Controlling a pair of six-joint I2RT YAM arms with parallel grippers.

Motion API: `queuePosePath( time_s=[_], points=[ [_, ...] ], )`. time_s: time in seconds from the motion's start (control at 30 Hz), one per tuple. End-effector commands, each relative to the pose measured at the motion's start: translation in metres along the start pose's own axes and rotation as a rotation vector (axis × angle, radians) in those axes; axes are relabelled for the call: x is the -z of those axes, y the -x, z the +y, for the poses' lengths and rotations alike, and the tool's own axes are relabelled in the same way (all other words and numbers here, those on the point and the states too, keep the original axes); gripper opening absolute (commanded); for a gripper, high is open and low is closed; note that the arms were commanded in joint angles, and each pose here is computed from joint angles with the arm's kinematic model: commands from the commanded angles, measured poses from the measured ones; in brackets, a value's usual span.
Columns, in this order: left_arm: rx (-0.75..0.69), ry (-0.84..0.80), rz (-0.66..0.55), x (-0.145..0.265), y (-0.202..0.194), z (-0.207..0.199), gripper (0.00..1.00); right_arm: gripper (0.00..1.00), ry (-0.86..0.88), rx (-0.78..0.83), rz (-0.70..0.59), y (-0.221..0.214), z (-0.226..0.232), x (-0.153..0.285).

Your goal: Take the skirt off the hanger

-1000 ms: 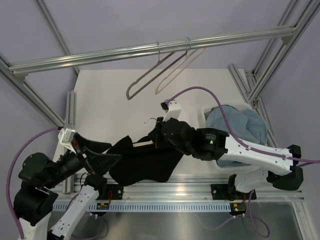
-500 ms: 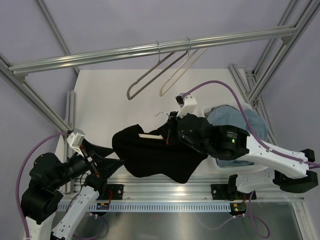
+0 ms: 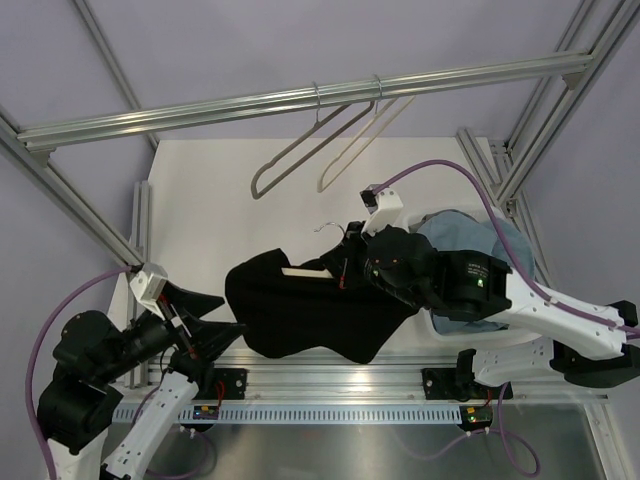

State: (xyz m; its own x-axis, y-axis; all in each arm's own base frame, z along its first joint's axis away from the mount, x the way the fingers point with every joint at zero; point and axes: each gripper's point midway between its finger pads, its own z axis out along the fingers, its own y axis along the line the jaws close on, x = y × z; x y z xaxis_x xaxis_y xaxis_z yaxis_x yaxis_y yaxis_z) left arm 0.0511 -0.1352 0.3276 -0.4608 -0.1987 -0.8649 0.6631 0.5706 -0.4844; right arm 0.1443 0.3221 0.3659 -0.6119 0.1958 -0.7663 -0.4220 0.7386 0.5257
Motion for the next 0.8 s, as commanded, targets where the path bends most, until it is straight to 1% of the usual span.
queuePosePath(
  time_s=[0.0, 0.33, 0.5, 0.6, 0.63, 0.67, 0.73, 0.77],
  points=[
    [-0.076, -0.031, -0.034, 0.004, 0.013, -0.009, 0.99, 0.00, 0.084, -0.072, -0.051, 0.023, 0.016, 0.020],
    [-0.045, -0.085, -0.022, -0.007, 0.006, -0.010, 0.99, 0.00, 0.166, -0.109, -0.051, 0.028, 0.026, 0.033],
    [-0.060, -0.164, -0.034, -0.007, 0.008, -0.022, 0.99, 0.00, 0.204, -0.117, -0.036, 0.027, 0.035, 0.034],
    [-0.065, -0.183, -0.044, -0.007, 0.009, -0.025, 0.99, 0.00, 0.215, -0.124, -0.032, 0.026, 0.037, 0.034],
    [-0.063, -0.188, -0.043, -0.007, 0.008, -0.026, 0.95, 0.00, 0.214, -0.124, -0.033, 0.026, 0.037, 0.033],
    [-0.065, -0.196, -0.043, -0.008, 0.008, -0.026, 0.89, 0.00, 0.216, -0.124, -0.031, 0.026, 0.037, 0.034],
    [-0.059, -0.203, -0.039, -0.009, 0.008, -0.027, 0.69, 0.00, 0.211, -0.124, -0.030, 0.025, 0.036, 0.034],
    [-0.056, -0.201, -0.037, -0.009, 0.007, -0.026, 0.55, 0.00, 0.206, -0.122, -0.030, 0.025, 0.035, 0.034]
  ],
)
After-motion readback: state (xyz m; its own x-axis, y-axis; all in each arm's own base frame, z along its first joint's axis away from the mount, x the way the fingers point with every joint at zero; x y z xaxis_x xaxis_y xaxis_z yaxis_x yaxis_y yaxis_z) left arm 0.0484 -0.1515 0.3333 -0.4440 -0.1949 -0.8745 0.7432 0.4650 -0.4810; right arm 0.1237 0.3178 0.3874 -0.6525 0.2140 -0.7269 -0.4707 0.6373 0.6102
